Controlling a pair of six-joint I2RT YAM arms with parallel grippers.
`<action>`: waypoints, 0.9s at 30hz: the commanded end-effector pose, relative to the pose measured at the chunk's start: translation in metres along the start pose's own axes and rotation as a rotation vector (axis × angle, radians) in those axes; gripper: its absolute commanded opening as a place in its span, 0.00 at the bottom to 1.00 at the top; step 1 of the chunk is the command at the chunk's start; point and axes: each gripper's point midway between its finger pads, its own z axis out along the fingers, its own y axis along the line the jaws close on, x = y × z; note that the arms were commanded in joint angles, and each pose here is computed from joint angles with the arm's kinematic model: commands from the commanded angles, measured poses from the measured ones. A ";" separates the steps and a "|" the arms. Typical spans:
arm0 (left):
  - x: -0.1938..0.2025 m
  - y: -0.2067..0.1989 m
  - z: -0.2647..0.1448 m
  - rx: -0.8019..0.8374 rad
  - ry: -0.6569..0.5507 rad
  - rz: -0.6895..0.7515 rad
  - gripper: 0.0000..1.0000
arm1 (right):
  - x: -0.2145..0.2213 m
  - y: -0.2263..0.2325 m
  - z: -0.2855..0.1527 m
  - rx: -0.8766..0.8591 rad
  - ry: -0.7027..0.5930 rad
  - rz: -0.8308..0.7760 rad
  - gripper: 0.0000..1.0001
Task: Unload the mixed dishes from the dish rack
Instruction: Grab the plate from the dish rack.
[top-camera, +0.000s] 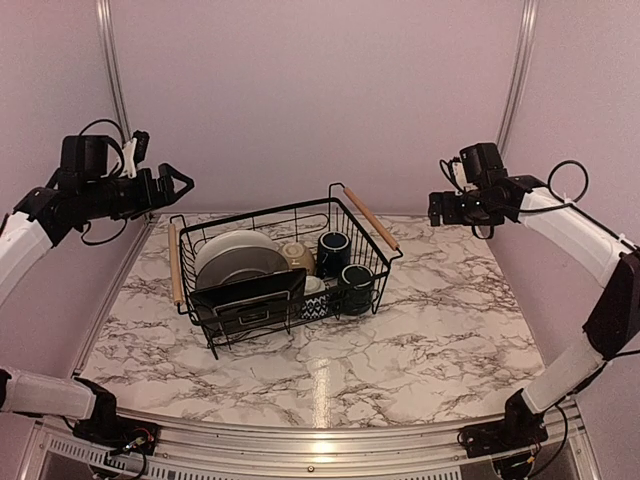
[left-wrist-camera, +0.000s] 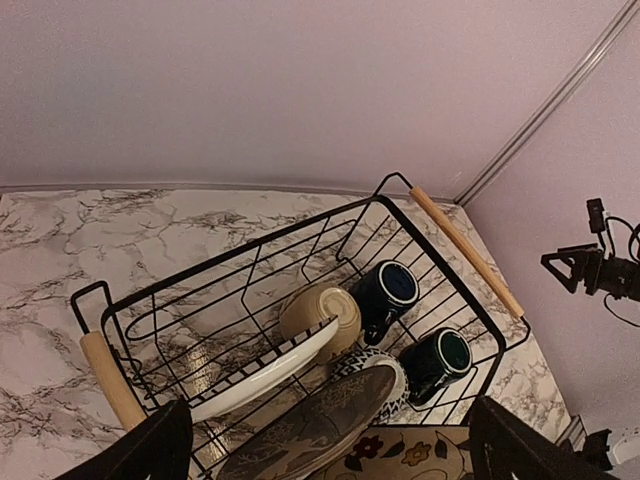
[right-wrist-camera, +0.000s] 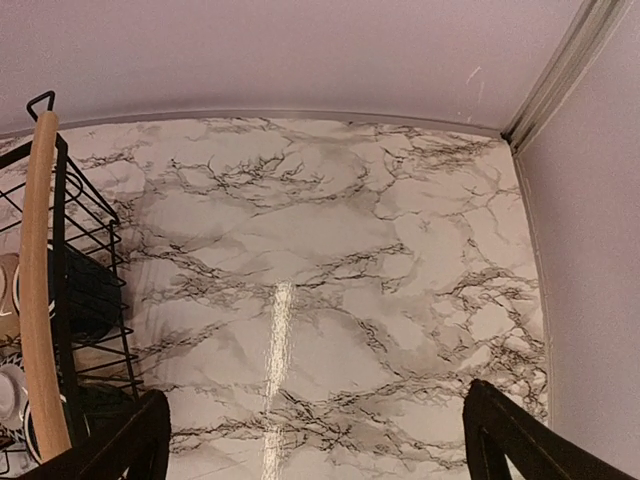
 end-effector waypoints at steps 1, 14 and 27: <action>0.046 -0.029 0.004 0.108 0.154 0.087 0.99 | -0.025 0.028 -0.022 -0.172 -0.107 -0.014 0.98; 0.143 -0.086 0.011 0.214 0.466 0.438 0.95 | -0.039 0.051 -0.037 -0.302 -0.193 -0.031 0.98; 0.189 -0.097 0.027 0.139 0.640 0.705 0.85 | -0.040 0.047 -0.046 -0.295 -0.225 -0.033 0.99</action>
